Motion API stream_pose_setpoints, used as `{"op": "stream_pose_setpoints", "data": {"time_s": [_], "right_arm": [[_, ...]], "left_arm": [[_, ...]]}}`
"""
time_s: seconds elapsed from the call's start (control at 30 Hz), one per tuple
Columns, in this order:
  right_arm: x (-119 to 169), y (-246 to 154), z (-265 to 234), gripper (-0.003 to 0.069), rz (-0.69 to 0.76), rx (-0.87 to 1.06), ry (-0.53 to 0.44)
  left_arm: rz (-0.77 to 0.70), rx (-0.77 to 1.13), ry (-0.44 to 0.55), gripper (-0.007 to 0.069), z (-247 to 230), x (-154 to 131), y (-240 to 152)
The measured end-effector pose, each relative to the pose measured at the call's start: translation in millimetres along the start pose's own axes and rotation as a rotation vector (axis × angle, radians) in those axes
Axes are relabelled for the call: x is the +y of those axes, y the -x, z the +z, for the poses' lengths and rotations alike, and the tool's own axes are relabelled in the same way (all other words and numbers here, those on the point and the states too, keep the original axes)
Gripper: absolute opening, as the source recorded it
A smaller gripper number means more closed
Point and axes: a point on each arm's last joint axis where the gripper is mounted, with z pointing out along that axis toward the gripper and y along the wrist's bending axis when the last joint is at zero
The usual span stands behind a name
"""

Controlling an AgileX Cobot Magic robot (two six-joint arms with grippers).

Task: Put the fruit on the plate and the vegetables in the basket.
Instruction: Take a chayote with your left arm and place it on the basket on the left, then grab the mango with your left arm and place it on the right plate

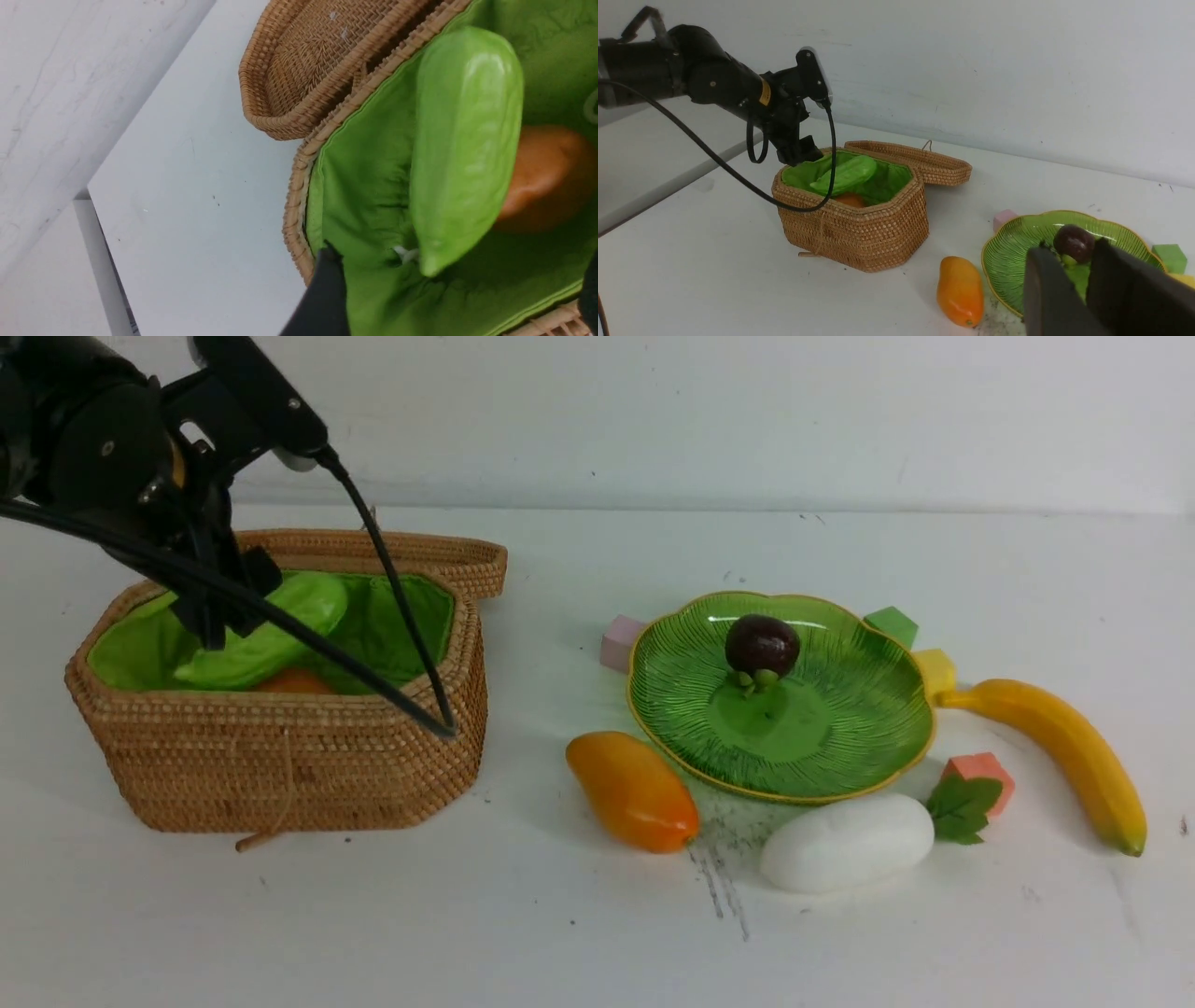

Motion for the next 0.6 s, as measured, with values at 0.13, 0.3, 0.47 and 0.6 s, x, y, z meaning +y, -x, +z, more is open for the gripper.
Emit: {"op": "stream_pose_setpoints", "data": {"time_s": [0.13, 0.3, 0.47, 0.6], "right_arm": [[0, -1, 0, 0.0149, 0.002, 0.016, 0.005], [1, -4, 0, 0.0149, 0.005, 0.049, 0.011], [2, -15, -1, 0.0149, 0.005, 0.171, 0.024], [3, -20, -2, 0.015, 0.005, 0.224, 0.03]], "left_arm": [[-0.129, -0.016, -0.065, 0.0572, -8, -9, 4], [-0.249, -0.084, -0.284, 0.032, -32, -54, 30], [0.045, -0.109, -0.552, 0.0009, -66, -141, 55], [0.243, -0.085, -0.616, -0.0008, -58, -177, 59]]}}
